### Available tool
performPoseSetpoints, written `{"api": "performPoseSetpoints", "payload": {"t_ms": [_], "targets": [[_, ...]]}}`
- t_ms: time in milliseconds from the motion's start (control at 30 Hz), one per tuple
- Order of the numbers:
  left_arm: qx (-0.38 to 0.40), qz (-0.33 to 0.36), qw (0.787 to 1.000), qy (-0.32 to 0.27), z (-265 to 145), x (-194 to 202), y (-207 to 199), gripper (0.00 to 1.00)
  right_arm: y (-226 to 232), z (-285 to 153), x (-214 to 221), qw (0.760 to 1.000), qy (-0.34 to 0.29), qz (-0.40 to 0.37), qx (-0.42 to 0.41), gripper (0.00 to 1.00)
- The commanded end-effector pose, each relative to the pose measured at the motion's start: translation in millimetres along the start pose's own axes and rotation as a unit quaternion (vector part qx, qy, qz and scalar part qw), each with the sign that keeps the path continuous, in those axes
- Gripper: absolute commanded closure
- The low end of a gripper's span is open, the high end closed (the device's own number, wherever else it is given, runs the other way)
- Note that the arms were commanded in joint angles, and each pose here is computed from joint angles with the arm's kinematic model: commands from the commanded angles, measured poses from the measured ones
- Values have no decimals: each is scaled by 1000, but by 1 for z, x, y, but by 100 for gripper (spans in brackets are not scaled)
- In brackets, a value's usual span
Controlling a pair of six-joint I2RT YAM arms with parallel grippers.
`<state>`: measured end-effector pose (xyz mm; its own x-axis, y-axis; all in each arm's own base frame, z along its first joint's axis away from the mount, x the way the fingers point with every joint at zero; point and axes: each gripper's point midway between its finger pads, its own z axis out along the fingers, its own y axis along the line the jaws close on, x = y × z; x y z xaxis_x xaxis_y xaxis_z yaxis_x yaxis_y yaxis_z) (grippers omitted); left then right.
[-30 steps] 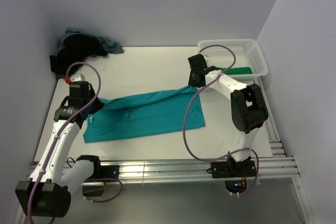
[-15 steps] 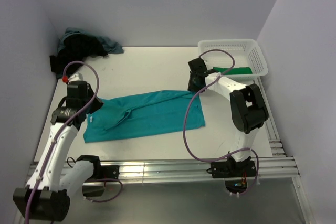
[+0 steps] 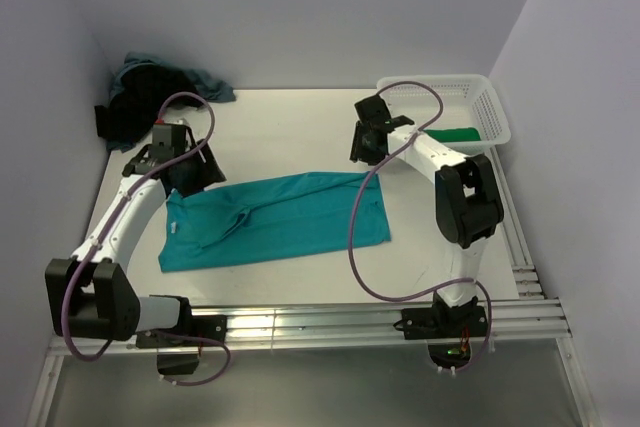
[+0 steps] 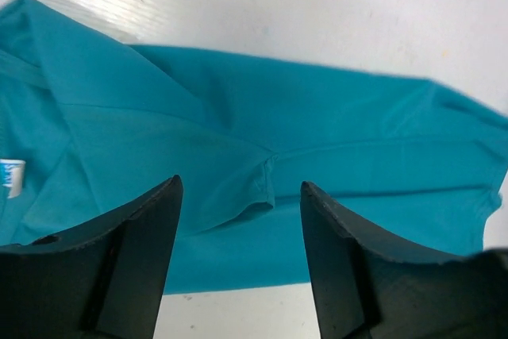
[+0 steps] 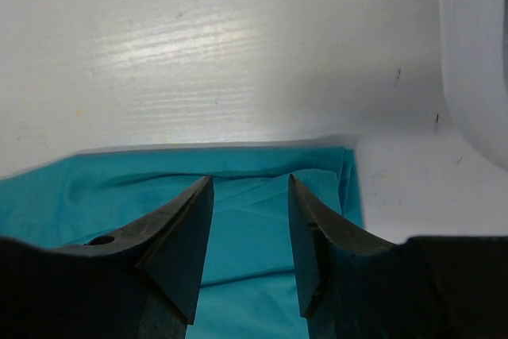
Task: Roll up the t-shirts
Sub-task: Fold the tshirt
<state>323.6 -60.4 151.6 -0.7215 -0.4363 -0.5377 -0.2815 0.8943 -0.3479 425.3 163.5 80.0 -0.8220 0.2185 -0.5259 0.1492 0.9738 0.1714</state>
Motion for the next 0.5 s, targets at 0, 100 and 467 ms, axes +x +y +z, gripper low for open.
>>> {"api": "performPoseSetpoints", "payload": {"t_ms": [0,100,467], "targets": [[51,31,998,34,0,5,-21,31,-8,1,1,1000,13,-1,10,49],[57,37,996,58,6,15,-21,30,-12,6,5,1000,23,-5,17,48],[64,32,992,107,14,34,-27,28,-19,17,23,998,54,-3,28,47]]}}
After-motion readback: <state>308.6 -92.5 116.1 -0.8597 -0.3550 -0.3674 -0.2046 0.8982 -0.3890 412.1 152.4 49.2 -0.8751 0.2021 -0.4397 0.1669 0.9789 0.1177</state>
